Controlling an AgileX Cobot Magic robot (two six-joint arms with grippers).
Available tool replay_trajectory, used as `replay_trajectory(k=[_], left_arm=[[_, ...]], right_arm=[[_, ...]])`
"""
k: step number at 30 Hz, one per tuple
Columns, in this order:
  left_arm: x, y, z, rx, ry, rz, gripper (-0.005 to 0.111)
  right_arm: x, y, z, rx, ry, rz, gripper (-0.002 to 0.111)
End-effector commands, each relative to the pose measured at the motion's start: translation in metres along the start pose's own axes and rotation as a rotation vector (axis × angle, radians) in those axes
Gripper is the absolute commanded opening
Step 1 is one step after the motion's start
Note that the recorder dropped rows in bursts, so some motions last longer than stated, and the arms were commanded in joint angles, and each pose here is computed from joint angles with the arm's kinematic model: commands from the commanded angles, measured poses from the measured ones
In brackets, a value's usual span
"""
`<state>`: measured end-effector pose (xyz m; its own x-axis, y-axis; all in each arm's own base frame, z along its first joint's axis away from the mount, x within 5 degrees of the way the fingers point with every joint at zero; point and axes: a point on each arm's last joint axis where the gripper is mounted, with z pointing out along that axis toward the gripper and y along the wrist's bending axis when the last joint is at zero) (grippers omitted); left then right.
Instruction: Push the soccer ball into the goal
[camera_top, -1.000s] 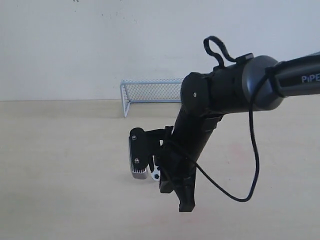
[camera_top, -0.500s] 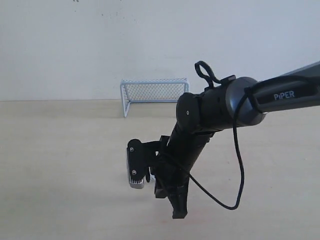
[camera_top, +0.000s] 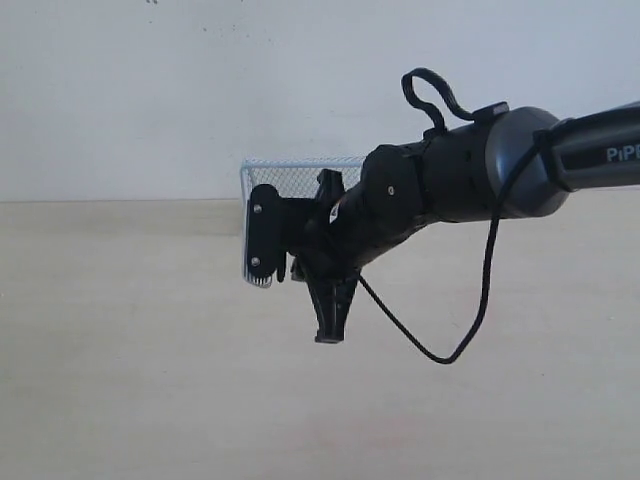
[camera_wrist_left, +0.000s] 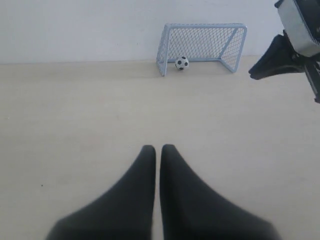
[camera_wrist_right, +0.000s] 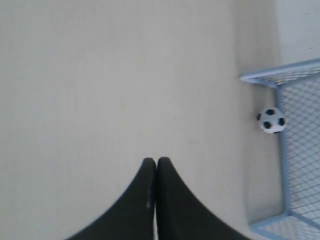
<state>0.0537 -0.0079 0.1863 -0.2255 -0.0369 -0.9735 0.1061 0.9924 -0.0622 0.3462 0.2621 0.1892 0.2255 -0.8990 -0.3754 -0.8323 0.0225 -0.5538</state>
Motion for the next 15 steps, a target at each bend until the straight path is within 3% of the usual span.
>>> replay_trajectory(k=[1,15], left_arm=[[0.001,0.0,0.0,-0.001,0.001,0.004,0.004],[0.001,0.0,0.0,-0.001,0.001,0.004,0.004]], right_arm=[[0.004,0.01,-0.006,-0.13,0.054,0.027,0.0],[0.029,0.04,-0.018,-0.417,0.375,0.152,0.0]])
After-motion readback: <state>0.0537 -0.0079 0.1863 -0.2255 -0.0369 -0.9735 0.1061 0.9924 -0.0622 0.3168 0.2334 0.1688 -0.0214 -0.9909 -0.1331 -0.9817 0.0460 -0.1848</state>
